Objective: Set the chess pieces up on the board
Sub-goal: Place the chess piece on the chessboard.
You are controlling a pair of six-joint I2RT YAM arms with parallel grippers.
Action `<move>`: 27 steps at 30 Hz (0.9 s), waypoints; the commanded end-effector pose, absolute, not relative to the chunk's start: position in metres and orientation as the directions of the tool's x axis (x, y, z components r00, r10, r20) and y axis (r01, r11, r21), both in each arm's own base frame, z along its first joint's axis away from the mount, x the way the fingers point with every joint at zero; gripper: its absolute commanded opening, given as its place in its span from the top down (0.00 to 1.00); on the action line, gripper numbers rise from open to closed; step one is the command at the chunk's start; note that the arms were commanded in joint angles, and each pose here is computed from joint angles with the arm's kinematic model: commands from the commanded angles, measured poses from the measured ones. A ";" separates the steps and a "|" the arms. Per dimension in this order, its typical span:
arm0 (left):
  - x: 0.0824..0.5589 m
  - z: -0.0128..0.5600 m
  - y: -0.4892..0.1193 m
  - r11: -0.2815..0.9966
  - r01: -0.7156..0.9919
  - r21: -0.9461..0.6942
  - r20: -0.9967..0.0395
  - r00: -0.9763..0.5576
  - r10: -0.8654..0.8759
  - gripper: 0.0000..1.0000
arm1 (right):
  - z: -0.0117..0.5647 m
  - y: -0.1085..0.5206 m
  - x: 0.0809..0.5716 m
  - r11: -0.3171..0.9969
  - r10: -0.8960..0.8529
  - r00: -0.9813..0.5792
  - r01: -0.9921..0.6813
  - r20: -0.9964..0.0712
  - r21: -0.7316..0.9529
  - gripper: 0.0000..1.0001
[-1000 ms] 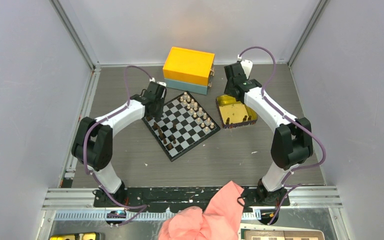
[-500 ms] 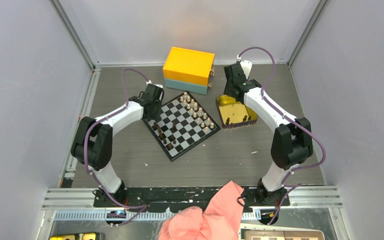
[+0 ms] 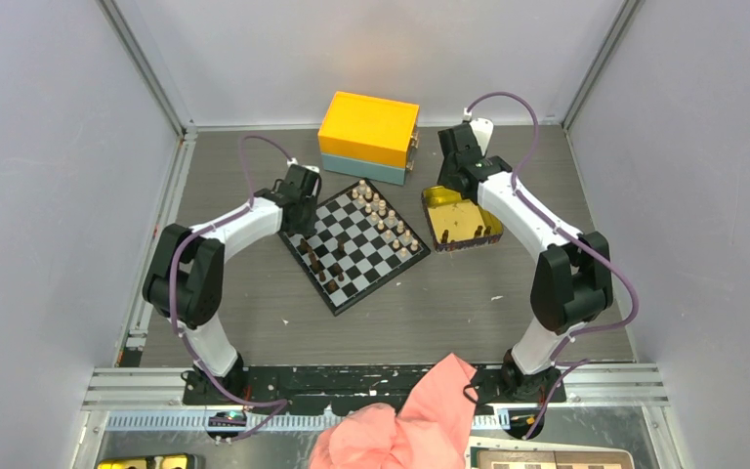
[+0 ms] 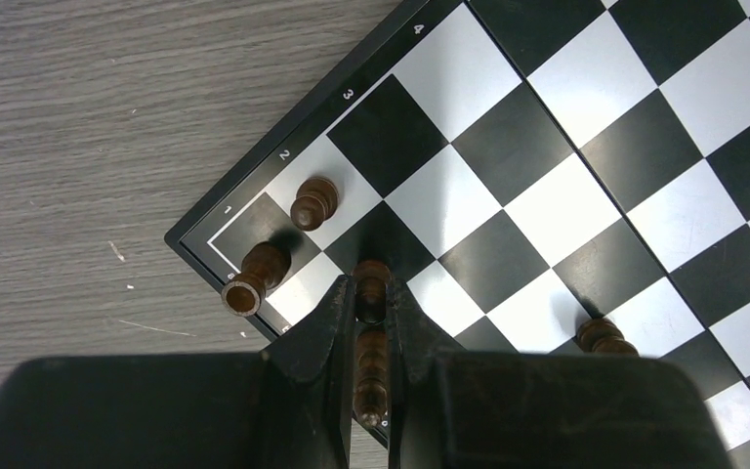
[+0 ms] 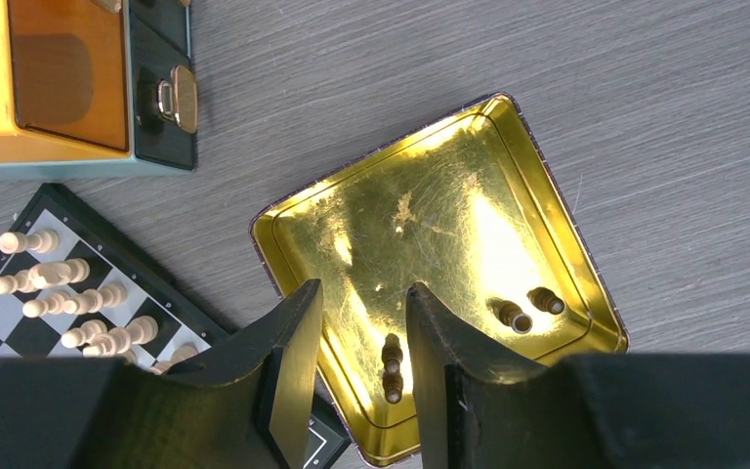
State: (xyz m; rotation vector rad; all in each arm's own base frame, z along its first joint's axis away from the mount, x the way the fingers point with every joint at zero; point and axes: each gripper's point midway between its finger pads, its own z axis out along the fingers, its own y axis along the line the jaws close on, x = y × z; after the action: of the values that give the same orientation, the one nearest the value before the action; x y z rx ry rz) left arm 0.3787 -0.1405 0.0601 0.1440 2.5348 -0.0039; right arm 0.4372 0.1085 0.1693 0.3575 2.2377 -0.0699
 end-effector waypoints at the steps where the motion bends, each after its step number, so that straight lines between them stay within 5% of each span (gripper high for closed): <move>1: 0.394 0.070 -0.147 0.997 0.083 -0.008 -0.612 -0.789 0.061 0.97 | 0.198 0.108 0.432 0.955 0.251 -0.545 0.274 -0.800 0.113 0.57; 21: 0.397 0.063 -0.145 0.998 0.069 0.006 -0.603 -0.796 0.058 0.94 | 0.191 0.107 0.428 0.956 0.248 -0.556 0.271 -0.793 0.109 0.57; 27: 0.396 0.066 -0.142 0.998 0.058 0.015 -0.607 -0.793 0.055 0.70 | 0.191 0.108 0.429 0.956 0.250 -0.556 0.269 -0.793 0.112 0.57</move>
State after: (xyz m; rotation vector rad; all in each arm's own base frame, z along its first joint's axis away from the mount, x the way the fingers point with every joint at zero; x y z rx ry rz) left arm 0.3805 -0.1417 0.0528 0.1203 2.5444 -0.0049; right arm 0.4269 0.1054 0.1626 0.3524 2.2558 -0.0759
